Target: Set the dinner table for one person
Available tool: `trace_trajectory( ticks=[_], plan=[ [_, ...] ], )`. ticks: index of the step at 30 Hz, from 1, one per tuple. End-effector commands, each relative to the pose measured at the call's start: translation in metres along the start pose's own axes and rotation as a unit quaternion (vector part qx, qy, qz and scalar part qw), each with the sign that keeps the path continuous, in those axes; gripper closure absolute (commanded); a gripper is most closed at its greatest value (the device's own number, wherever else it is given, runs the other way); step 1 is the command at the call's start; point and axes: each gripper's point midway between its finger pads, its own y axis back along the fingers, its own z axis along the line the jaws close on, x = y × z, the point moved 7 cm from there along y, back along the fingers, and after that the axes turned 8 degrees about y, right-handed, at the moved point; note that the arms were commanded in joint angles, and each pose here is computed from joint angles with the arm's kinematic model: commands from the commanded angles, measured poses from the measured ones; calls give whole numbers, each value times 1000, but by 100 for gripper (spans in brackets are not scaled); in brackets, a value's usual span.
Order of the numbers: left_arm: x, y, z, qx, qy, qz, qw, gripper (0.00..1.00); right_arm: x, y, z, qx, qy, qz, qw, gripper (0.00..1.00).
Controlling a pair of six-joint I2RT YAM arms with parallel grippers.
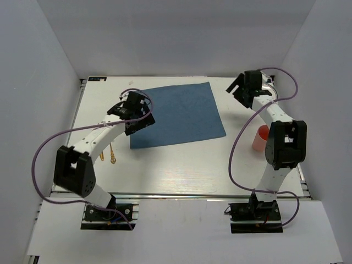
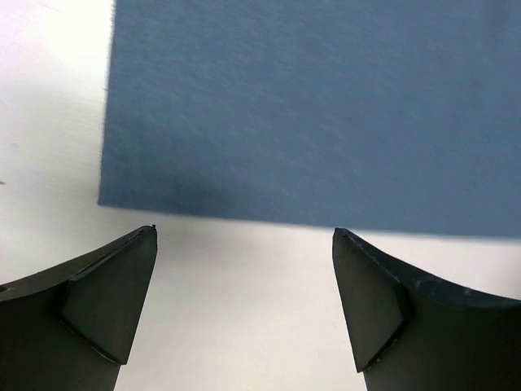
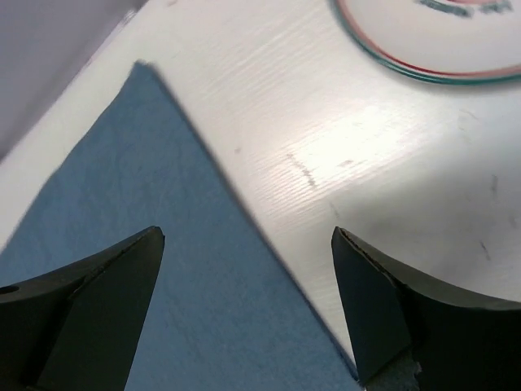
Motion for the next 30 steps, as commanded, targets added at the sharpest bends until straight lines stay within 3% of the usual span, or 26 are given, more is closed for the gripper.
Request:
trace_trajectory(
  ticks=[1,6,10,15,21,30],
  plan=[
    [-5,57,-4,107,-29,5,994,2,-5,-4,-25,38,-124,-18,991,11],
    [-3,106,7,177,-114,-9,977,2,-27,-12,-70,132,-241,-59,960,11],
    [-1,109,29,152,-133,-37,979,2,-35,-24,-85,132,-279,-72,949,11],
    [3,101,44,135,-129,-57,981,2,-46,-51,-102,155,-302,-56,939,12],
    [-6,121,53,139,-101,-119,978,2,-36,-73,-123,179,-342,-31,922,16],
    [-4,119,53,139,-102,-112,979,2,-24,-98,-132,186,-355,-16,916,25]
  ],
)
